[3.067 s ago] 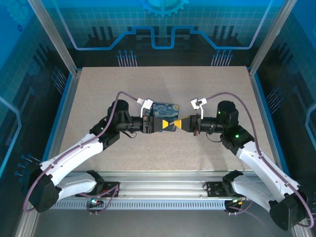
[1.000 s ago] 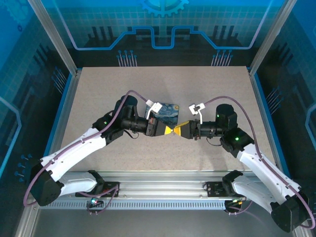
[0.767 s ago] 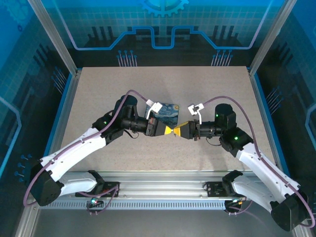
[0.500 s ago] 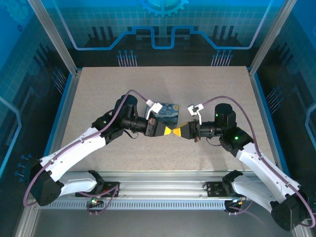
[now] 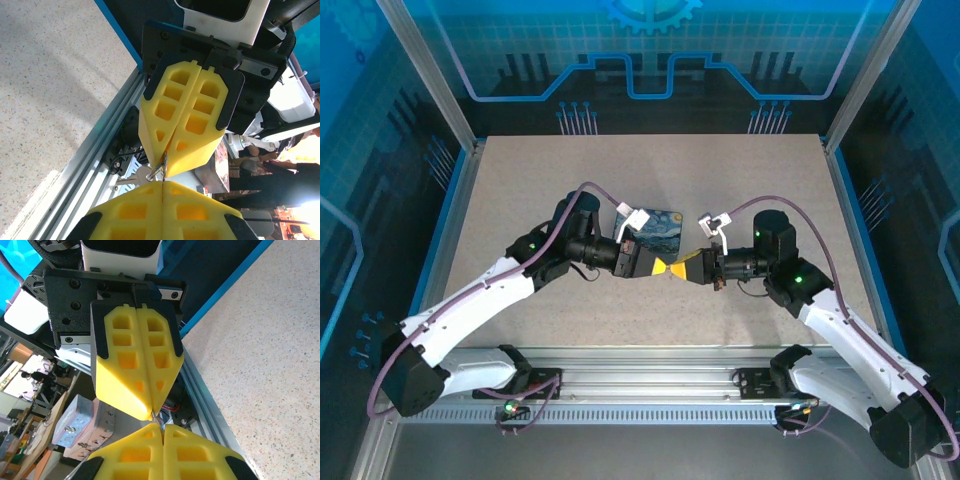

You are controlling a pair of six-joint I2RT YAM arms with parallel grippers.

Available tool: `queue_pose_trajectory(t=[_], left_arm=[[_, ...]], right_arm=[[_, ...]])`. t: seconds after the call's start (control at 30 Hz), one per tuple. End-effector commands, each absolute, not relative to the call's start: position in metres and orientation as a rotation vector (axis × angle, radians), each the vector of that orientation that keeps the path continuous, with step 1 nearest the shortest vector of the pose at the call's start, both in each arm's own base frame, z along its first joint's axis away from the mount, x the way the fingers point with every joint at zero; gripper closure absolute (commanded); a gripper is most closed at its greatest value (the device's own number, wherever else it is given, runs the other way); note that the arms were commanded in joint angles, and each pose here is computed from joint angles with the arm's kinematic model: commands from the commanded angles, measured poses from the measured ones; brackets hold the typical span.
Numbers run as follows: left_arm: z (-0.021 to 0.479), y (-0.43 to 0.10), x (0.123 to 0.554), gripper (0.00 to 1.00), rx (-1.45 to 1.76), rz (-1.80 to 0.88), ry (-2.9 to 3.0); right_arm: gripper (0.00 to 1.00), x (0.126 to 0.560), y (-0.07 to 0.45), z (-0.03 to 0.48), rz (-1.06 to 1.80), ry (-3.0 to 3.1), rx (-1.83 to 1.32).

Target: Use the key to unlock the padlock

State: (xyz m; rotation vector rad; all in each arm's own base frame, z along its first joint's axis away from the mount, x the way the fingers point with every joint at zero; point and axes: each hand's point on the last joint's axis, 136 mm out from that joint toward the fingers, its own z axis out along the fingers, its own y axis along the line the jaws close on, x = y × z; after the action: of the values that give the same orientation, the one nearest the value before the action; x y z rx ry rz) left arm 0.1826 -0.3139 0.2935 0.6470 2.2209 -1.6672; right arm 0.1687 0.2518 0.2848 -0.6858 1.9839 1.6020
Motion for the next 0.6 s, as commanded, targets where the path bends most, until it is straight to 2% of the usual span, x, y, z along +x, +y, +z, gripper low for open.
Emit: queue_pose_trajectory(t=[0.0,0.07,0.1,0.13,0.17,0.23,0.3,0.57], left_arm=[[0.319,-0.315,0.189,1.0,0.675,-1.661,2.12],[0.319,-0.315,0.189,1.0,0.675,-1.662,2.12],[0.32,-0.315,0.188,1.0,0.678,-1.665,2.12],[0.319,-0.315,0.187,1.0,0.682,-1.673,2.125],[0.318,-0.315,0.186,1.0,0.689,-1.679,2.129],[0.316,-0.315,0.182,1.0,0.701,-1.691,2.142],[0.314,-0.315,0.18,1.0,0.709,-1.694,2.158],[0.313,-0.314,0.175,1.0,0.74,-1.708,2.17]], right_arm=[[1.0,0.161,0.253,0.277,1.6,2.019,-0.709],[1.0,0.162,0.253,0.277,1.591,2.023,-0.7],[0.93,0.162,0.252,0.277,1.588,2.024,-0.696],[0.79,0.164,0.252,0.278,1.575,2.029,-0.683],[0.68,0.166,0.25,0.279,1.563,2.031,-0.667],[0.58,0.169,0.247,0.287,1.565,2.006,-0.647],[0.53,0.171,0.243,0.296,1.568,1.976,-0.63],[0.48,0.169,0.243,0.31,1.581,1.947,-0.647]])
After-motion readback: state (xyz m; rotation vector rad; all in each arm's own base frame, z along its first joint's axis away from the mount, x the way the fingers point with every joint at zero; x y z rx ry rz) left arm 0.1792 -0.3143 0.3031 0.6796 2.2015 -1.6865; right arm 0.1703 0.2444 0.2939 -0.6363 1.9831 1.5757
